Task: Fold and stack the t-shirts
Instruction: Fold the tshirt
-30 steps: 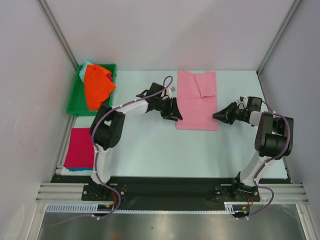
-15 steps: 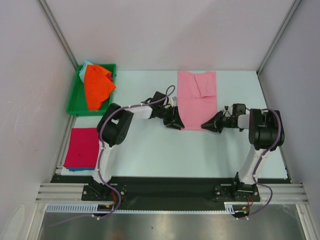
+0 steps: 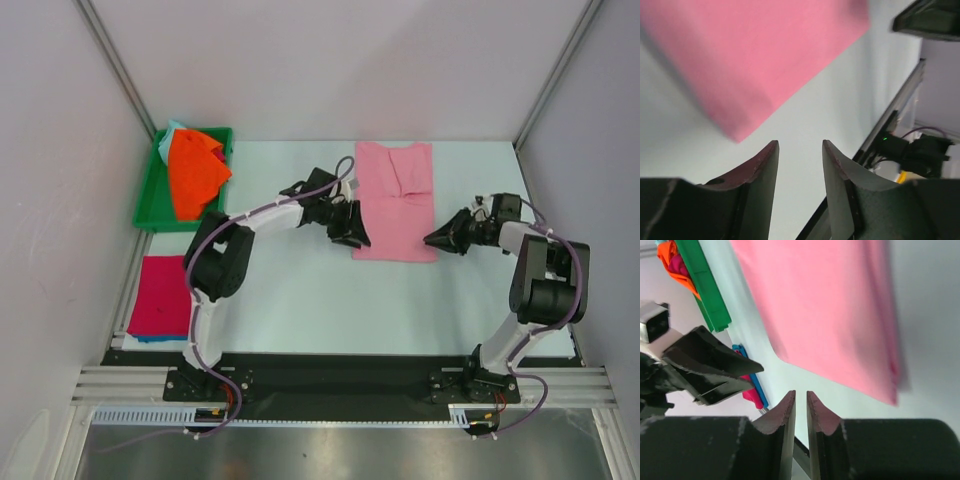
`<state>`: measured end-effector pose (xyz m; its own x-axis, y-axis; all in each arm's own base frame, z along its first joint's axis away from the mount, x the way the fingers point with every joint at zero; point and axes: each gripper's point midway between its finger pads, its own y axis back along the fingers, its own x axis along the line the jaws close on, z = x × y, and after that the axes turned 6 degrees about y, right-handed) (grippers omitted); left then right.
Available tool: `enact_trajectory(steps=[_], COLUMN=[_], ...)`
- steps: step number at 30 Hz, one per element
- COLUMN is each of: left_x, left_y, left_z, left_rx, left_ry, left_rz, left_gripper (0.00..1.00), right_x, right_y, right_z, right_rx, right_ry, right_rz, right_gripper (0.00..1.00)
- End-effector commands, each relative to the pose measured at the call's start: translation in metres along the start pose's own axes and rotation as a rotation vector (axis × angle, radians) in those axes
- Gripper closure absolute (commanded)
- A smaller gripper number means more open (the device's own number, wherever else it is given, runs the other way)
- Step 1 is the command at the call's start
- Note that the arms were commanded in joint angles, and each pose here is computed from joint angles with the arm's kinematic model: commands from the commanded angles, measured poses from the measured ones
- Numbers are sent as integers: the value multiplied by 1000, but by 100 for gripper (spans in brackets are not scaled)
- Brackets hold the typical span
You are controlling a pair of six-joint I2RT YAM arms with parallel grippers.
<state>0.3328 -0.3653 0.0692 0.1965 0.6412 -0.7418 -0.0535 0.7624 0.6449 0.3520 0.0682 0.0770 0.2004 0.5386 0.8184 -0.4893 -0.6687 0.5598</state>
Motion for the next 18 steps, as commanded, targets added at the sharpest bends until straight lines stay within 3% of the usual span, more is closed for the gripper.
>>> enact_trajectory(steps=[1, 6, 10, 15, 18], left_x=[-46, -63, -33, 1, 3], left_y=[-7, -47, -73, -73, -50], left_z=[19, 30, 5, -18, -12], left_rx=[-15, 16, 76, 99, 63], left_ry=[-16, 30, 78, 46, 31], left_rz=[-133, -239, -203, -127, -98], left_gripper=[54, 55, 56, 56, 57], right_x=[23, 26, -5, -55, -54], right_y=[-24, -49, -51, -26, -7], right_z=[3, 17, 9, -8, -11], right_rx=[44, 29, 45, 6, -8], right_ry=[44, -35, -69, -172, -198], right_rz=[55, 120, 80, 28, 12], right_gripper=[80, 80, 80, 81, 81])
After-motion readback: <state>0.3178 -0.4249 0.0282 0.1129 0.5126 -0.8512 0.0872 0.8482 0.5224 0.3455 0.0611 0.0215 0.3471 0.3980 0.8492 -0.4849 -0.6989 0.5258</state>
